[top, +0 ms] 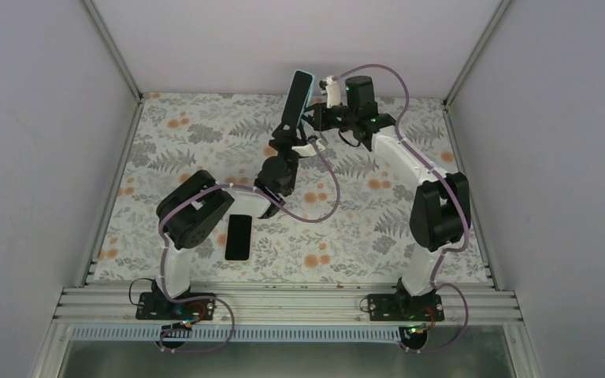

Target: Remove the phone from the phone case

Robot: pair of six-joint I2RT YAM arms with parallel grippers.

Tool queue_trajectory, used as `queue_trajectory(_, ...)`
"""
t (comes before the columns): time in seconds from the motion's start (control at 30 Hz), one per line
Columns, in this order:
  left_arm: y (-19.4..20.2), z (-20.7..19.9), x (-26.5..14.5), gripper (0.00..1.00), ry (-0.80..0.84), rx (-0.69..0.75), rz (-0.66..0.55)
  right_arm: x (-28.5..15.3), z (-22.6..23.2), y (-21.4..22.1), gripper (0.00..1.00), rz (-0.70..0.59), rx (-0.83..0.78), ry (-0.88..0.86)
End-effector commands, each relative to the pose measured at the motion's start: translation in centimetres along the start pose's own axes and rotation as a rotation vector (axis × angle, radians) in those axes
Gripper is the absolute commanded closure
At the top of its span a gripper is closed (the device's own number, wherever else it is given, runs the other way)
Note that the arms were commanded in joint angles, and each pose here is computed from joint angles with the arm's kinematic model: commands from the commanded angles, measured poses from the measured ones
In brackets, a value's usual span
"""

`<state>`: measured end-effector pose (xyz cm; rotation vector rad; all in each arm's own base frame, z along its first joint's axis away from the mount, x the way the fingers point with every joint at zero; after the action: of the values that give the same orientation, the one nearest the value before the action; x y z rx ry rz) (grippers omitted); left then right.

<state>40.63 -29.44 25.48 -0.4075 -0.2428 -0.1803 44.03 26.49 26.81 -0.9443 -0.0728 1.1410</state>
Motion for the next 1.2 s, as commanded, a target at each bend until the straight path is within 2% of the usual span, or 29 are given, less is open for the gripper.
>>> queue_trajectory(0.0, 0.6, 5.1, 1.3, 0.65, -0.219, -0.062, 0.066, -0.1, 1.9, 3.4, 0.97, 0.123, 0.023, -0.062)
queue_trajectory(0.03, 0.5, 5.1, 1.4, 0.74, -0.217, -0.065, 0.065, -0.1, 1.9, 3.5, 0.97, 0.127, 0.025, -0.064)
queue_trajectory(0.1, 0.3, 5.3, 1.5, 0.85, -0.210, -0.075, 0.063, -0.2, 1.8, 3.7, 0.97, 0.127, 0.020, -0.060)
queue_trajectory(0.23, 0.1, 6.0, 1.2, 0.97, -0.212, -0.088, 0.047, -0.8, 1.5, 3.6, 0.97, 0.117, -0.001, -0.035)
queue_trajectory(0.47, 0.0, 7.2, 0.0, 0.98, -0.179, -0.112, 0.041, -2.6, -1.7, 1.4, 0.97, 0.043, -0.037, 0.083)
queue_trajectory(0.67, 0.2, 8.7, -2.0, 0.98, -0.074, -0.111, 0.024, -5.8, -10.0, -0.6, 0.97, 0.001, -0.090, 0.372)
queue_trajectory(0.8, 1.4, 9.5, -3.5, 0.98, -0.047, -0.063, 0.034, -8.1, -14.2, -0.3, 0.97, 0.022, -0.064, 0.478)
queue_trajectory(0.97, 3.8, 10.5, -5.9, 0.98, -0.054, 0.016, 0.046, -9.1, -16.1, 1.2, 0.97, 0.071, -0.017, 0.494)
queue_trajectory(1.17, 8.6, 8.9, -9.2, 0.98, 0.052, 0.179, 0.122, -9.0, -15.2, 4.7, 0.97, 0.203, 0.014, 0.408)
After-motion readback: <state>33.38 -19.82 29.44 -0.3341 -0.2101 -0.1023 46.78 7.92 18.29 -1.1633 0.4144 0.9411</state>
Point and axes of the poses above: each gripper's point midway between its finger pads, its own x axis out along the fingers, its own z axis along the line the jaws close on, y = z × x, the point moved 3 cm from there along -x, back along the fingers, and after that the axes turned 11 degrees about x, right-handed, at the moved point
